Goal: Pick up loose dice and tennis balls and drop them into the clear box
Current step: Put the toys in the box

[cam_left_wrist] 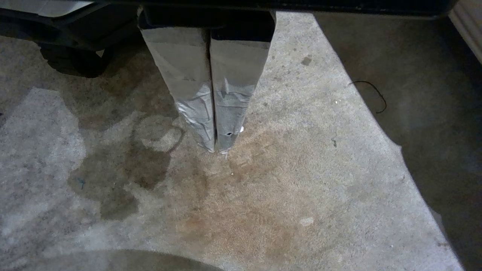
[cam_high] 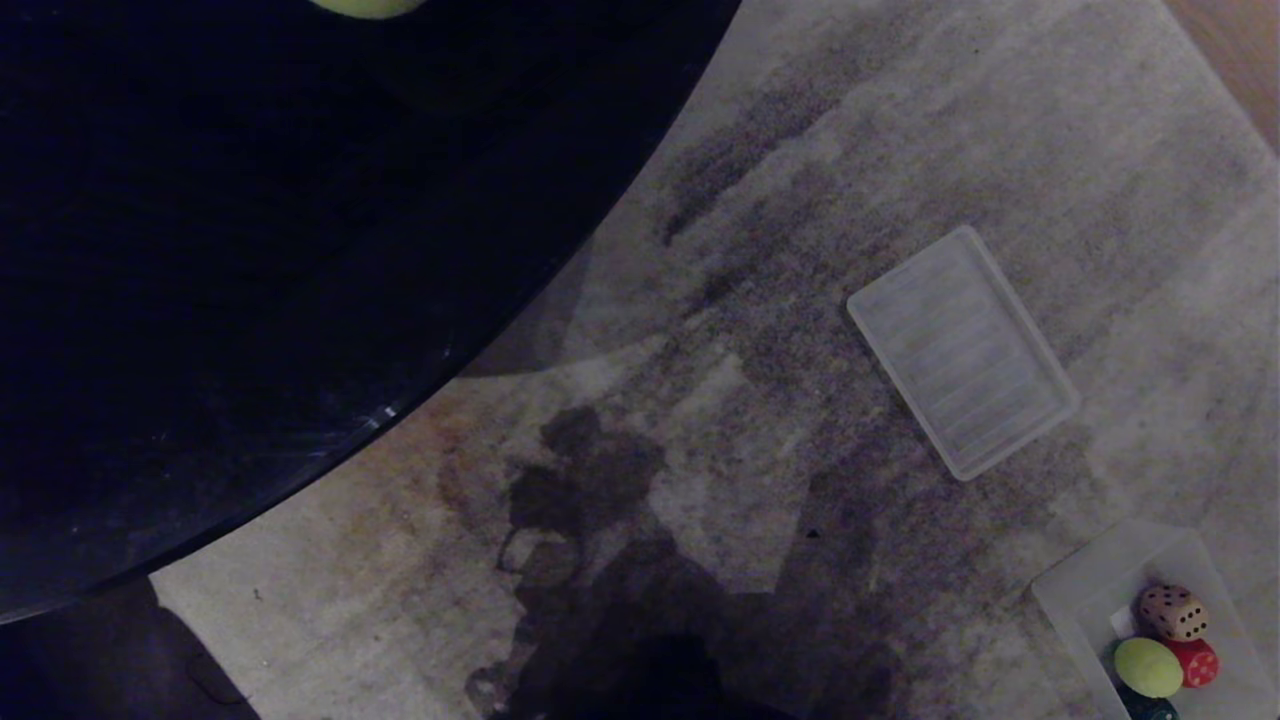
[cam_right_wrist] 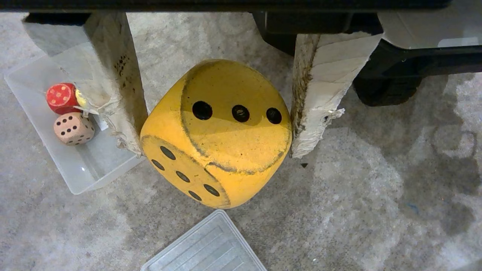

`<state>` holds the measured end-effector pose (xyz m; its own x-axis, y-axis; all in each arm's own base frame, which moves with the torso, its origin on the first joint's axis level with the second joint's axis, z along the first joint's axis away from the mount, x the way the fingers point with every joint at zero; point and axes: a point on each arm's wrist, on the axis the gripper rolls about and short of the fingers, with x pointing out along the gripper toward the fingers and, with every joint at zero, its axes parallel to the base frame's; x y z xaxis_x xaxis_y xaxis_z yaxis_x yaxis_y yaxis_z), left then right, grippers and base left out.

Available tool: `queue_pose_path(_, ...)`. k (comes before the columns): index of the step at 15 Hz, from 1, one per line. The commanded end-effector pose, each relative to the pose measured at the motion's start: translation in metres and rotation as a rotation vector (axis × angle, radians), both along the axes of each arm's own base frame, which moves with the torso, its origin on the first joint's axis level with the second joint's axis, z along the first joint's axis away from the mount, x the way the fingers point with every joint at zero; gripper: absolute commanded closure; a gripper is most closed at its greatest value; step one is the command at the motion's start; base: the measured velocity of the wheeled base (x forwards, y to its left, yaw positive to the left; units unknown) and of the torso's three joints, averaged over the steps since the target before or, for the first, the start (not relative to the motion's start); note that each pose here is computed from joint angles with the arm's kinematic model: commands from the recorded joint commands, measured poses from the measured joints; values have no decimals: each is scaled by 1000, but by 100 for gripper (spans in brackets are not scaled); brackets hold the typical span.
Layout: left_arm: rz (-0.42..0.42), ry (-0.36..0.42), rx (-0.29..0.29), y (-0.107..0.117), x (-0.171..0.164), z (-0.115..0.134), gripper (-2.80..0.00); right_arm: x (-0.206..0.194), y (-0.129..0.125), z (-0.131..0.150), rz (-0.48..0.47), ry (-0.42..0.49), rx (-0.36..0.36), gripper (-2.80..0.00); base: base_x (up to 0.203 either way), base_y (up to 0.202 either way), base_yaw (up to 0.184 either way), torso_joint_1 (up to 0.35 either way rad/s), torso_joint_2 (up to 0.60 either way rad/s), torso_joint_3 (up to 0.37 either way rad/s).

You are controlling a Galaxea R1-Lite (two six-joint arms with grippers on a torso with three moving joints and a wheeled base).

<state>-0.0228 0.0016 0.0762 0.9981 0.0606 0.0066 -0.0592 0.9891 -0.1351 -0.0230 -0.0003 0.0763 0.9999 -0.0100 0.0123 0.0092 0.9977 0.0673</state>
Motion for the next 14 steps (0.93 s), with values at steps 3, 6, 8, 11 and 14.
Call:
queue_pose_path(3, 2, 2, -1, 0, 0, 0, 0, 0, 0, 0, 1, 5, 0, 0, 0, 0, 0, 0, 0, 0)
queue_pose_path(6, 1, 2, -1, 0, 0, 0, 0, 0, 0, 0, 0, 5, 0, 0, 0, 0, 0, 0, 0, 0)
queue_pose_path(8, 1, 2, -3, 0, 0, 0, 0, 0, 0, 0, 1, 5, 0, 0, 0, 0, 0, 0, 0, 0)
queue_pose_path(11, 1, 2, -4, 0, 0, 0, 0, 0, 0, 0, 1, 5, 0, 0, 0, 0, 0, 1, 1, 12)
queue_pose_path(14, 1, 2, -4, 0, 0, 0, 0, 0, 0, 0, 1, 5, 0, 0, 0, 0, 0, 2, 6, 154)
